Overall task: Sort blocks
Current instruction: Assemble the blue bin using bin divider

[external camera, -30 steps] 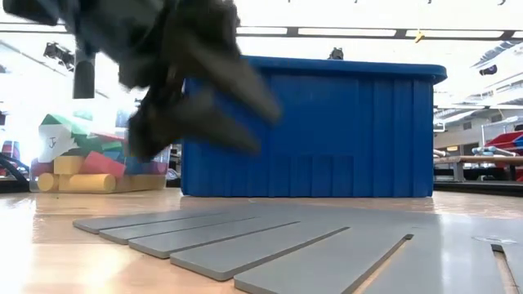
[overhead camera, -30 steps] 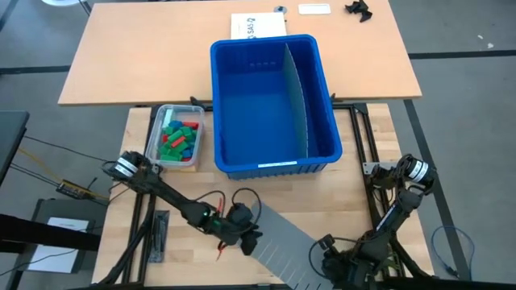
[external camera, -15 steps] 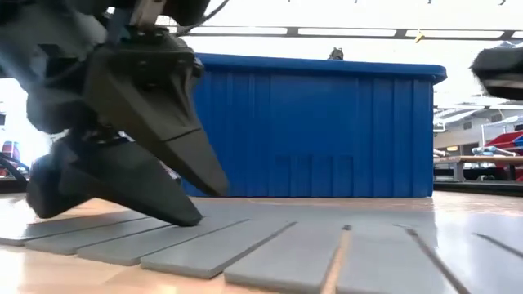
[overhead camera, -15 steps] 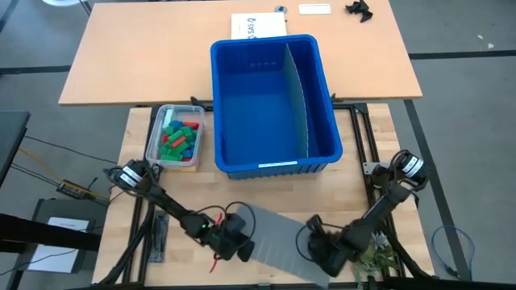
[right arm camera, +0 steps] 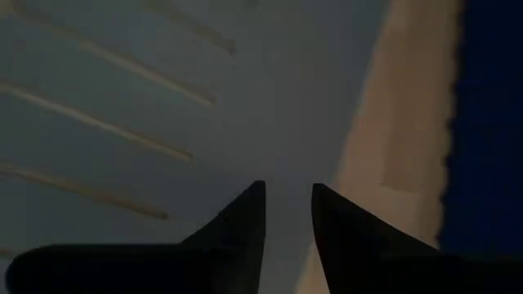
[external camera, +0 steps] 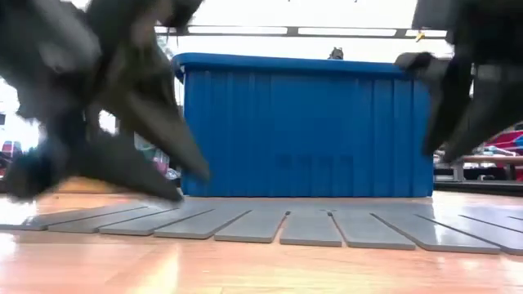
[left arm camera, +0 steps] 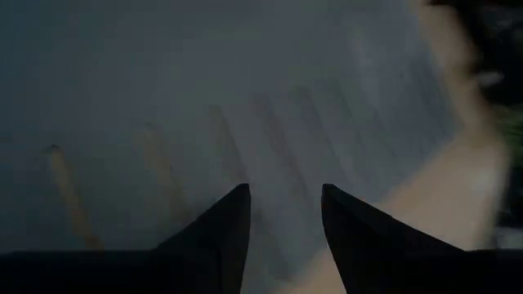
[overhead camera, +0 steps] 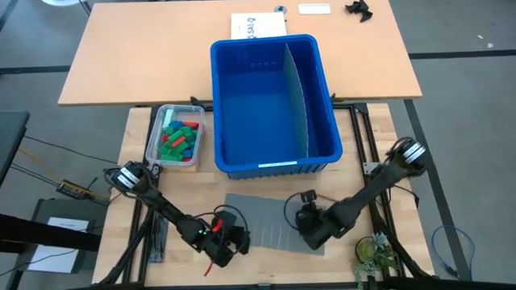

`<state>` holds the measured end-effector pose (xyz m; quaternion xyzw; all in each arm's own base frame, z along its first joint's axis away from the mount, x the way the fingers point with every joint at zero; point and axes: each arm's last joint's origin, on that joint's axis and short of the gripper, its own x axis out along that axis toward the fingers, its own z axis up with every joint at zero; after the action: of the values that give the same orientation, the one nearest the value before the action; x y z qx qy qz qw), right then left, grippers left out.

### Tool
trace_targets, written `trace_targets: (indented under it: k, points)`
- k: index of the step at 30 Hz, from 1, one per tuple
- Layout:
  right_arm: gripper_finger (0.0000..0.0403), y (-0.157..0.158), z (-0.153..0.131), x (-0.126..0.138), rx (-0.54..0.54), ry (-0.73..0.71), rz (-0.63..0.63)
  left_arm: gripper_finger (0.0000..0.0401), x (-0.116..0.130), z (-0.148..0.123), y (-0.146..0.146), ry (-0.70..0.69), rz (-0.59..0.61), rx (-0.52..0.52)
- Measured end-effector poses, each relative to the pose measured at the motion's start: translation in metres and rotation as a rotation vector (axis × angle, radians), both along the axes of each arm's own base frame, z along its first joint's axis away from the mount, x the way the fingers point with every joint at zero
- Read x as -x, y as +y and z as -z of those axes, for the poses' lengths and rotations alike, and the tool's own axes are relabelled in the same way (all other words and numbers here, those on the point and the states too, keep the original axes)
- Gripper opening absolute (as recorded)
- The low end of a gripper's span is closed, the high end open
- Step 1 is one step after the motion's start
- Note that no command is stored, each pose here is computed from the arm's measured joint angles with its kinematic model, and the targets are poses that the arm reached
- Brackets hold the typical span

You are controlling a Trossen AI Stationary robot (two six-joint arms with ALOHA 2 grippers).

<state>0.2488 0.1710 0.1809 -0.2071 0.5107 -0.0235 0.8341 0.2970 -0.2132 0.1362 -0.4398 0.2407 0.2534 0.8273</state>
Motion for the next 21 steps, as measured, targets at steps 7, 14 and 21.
trace_targets:
  k: [7, 14, 21]
  points:
    - [0.0124, -0.019, -0.062, 0.025, -0.284, -0.225, 0.238, 0.0161, 0.007, -0.067, 0.009, 0.089, 0.072, -0.136]
    - [0.0199, -0.036, -0.048, 0.053, -0.570, -0.237, 0.545, 0.0161, 0.014, -0.071, 0.030, 0.337, 0.161, -0.048]
    - [0.0232, -0.036, 0.001, 0.077, -0.830, -0.139, 0.825, 0.0161, 0.032, -0.033, 0.055, 0.493, 0.160, -0.009]
